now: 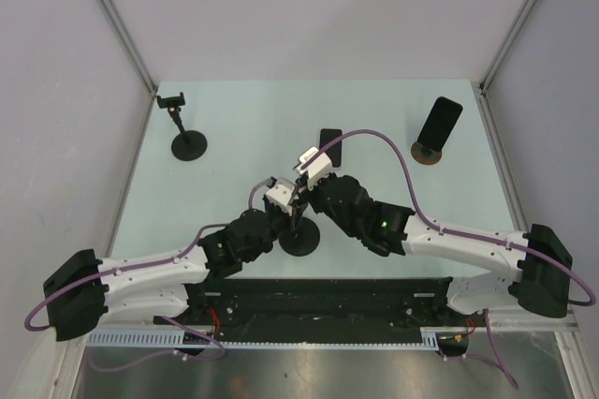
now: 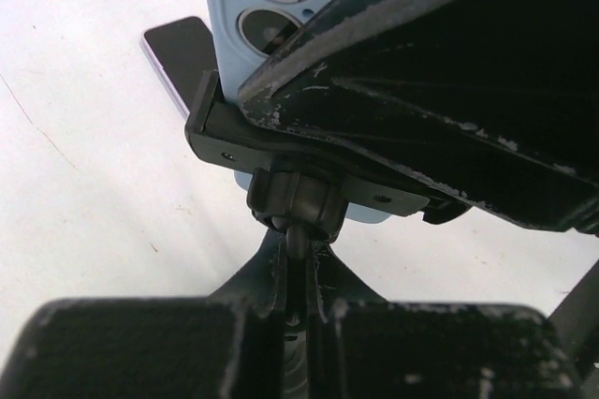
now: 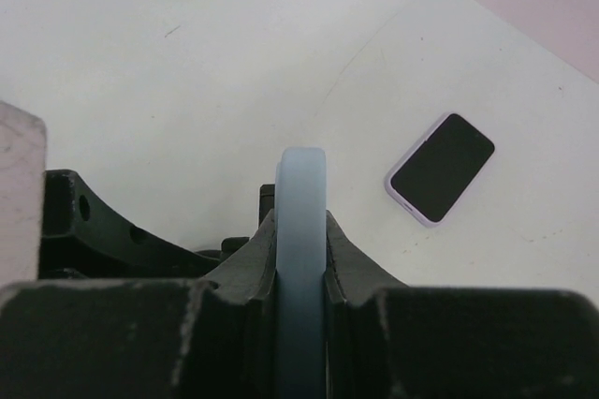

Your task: Remove the phone from the phone stand

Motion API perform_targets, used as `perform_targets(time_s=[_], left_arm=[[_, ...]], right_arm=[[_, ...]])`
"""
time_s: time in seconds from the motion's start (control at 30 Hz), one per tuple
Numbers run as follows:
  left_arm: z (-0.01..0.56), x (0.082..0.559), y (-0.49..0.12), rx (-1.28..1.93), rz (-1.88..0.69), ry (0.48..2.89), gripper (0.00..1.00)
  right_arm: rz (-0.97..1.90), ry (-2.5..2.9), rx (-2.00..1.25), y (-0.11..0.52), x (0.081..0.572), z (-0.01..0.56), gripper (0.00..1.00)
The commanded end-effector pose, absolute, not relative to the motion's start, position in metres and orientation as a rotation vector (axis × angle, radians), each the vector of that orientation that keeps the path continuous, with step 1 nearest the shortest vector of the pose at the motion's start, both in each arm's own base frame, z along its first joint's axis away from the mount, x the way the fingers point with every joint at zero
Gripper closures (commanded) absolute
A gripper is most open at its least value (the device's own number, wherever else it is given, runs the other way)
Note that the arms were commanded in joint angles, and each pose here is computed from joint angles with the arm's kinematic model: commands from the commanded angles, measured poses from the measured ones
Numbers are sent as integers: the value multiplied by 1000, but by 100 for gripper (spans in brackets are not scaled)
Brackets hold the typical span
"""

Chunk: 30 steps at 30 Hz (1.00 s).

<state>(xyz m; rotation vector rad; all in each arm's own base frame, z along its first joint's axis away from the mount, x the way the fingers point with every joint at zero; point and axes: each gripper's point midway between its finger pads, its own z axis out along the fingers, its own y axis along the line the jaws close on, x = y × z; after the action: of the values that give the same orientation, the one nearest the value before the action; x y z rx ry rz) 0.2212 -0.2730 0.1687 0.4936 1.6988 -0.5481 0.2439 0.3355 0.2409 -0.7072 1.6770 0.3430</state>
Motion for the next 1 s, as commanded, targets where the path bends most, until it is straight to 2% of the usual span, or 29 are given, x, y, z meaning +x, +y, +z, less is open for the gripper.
perform_targets(time_s=[0.0,0.2,0.63,0.97], left_arm=[[166,261,-218,139,-358,1787,100],[154,272,-189,49,-267,1850,99],[150,262,-181,17,-315,1853,100],[129,253,-193,24,-396,1916,99]], right_arm=[[337,1707,-831,330,213,244,100],[288,1762,-921,316,207,227,100],[73,1730,-479,258,260,270,100],[201,1634,-290,254,267,306,100]])
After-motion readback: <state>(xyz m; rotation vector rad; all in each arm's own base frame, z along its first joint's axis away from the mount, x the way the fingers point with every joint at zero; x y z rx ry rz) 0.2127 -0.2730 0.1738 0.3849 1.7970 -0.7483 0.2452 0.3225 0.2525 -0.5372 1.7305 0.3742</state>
